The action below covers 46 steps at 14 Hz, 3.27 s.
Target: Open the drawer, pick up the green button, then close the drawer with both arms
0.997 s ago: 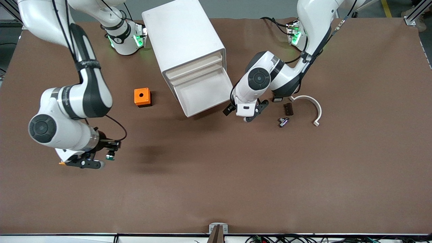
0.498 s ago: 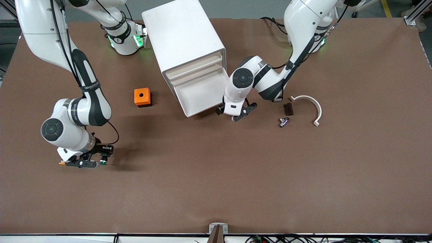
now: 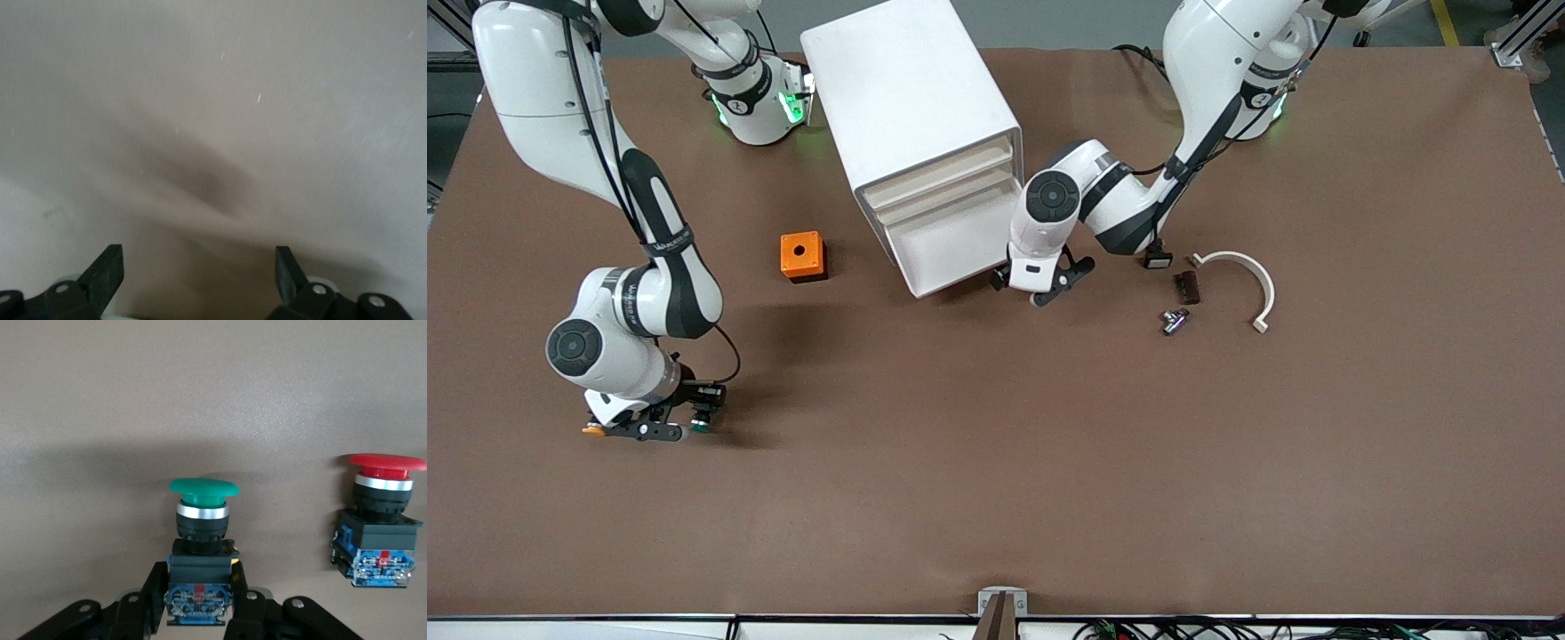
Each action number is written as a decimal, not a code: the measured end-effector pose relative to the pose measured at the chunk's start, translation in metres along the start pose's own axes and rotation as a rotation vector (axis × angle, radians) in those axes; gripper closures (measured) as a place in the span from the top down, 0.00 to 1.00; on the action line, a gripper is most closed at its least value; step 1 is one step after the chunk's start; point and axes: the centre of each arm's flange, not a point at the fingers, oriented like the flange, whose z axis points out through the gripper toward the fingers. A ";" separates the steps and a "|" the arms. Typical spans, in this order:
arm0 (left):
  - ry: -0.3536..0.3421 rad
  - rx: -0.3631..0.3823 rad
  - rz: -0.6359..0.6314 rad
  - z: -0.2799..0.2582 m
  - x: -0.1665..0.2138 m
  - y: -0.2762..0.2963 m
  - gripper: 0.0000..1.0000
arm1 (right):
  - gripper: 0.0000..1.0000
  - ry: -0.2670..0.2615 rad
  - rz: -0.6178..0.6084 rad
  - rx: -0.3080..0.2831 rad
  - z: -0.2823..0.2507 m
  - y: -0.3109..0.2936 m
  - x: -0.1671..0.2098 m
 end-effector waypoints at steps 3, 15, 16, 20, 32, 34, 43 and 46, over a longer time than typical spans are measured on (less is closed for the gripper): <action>-0.029 0.009 -0.014 0.003 -0.041 -0.001 1.00 | 0.42 -0.013 0.006 -0.001 0.005 0.000 -0.004; -0.013 0.023 -0.036 0.011 -0.090 -0.003 1.00 | 0.86 0.003 -0.032 -0.049 0.000 -0.001 0.000; -0.014 0.020 -0.039 0.010 -0.091 -0.002 1.00 | 0.97 0.008 -0.035 -0.052 -0.005 -0.001 0.004; -0.015 0.000 -0.071 -0.001 -0.098 0.003 1.00 | 1.00 -0.031 -0.044 -0.061 -0.046 -0.002 0.017; 0.063 0.023 0.059 -0.157 0.015 0.002 1.00 | 1.00 -0.101 -0.100 -0.031 -0.321 0.052 -0.031; 0.093 -0.006 0.108 -0.193 0.024 -0.007 1.00 | 1.00 -0.103 -0.094 -0.026 -0.339 0.061 -0.042; 0.154 0.046 0.322 -0.277 0.060 -0.054 1.00 | 1.00 -0.165 -0.121 -0.017 -0.344 0.074 -0.052; 0.151 0.063 0.330 -0.283 0.072 -0.063 1.00 | 1.00 -0.156 -0.122 -0.018 -0.348 0.073 -0.051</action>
